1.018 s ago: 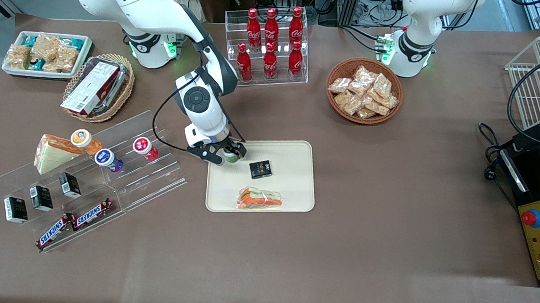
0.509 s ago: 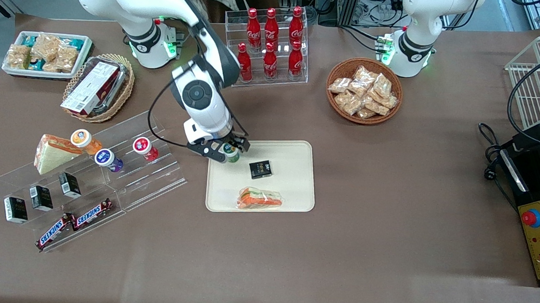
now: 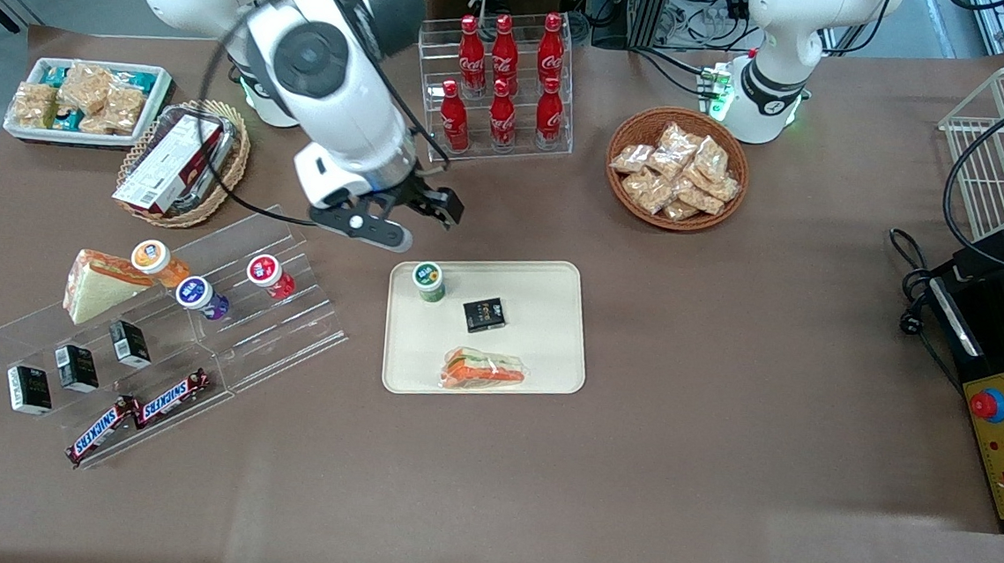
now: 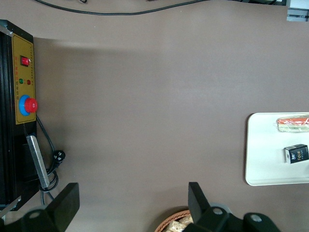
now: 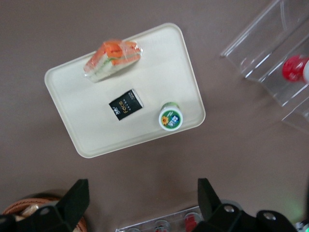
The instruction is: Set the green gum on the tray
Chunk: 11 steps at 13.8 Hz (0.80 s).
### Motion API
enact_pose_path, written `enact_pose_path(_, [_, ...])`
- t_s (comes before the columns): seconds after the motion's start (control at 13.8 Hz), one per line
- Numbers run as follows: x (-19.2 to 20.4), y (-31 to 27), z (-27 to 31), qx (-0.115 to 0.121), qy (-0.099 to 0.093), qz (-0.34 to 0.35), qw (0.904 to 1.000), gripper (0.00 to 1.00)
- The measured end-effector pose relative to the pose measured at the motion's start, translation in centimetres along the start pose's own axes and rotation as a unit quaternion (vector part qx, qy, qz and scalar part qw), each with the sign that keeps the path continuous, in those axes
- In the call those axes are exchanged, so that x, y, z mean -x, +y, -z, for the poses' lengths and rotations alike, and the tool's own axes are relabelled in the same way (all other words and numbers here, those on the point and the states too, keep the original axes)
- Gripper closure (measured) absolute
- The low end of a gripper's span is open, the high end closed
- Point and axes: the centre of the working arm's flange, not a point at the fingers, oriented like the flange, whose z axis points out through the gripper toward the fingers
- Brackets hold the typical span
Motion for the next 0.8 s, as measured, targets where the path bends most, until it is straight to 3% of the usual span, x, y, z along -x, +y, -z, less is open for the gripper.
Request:
enact_pose_path(0.15, [-3.1,4.4,4.2,-0.002,0.029,0.080,0.9963,0.00])
enact_pose_path(0.36, [-7.4,13.0,8.8,0.016,0.057,0.150,0.9869,0.00])
enact_pose_path(0.58, [-10.1,19.7,11.1,0.033,0.067,0.168,0.9830,0.00])
enact_pose_path(0.8, [-12.4,25.0,11.9,0.035,0.068,0.128,0.9888,0.00])
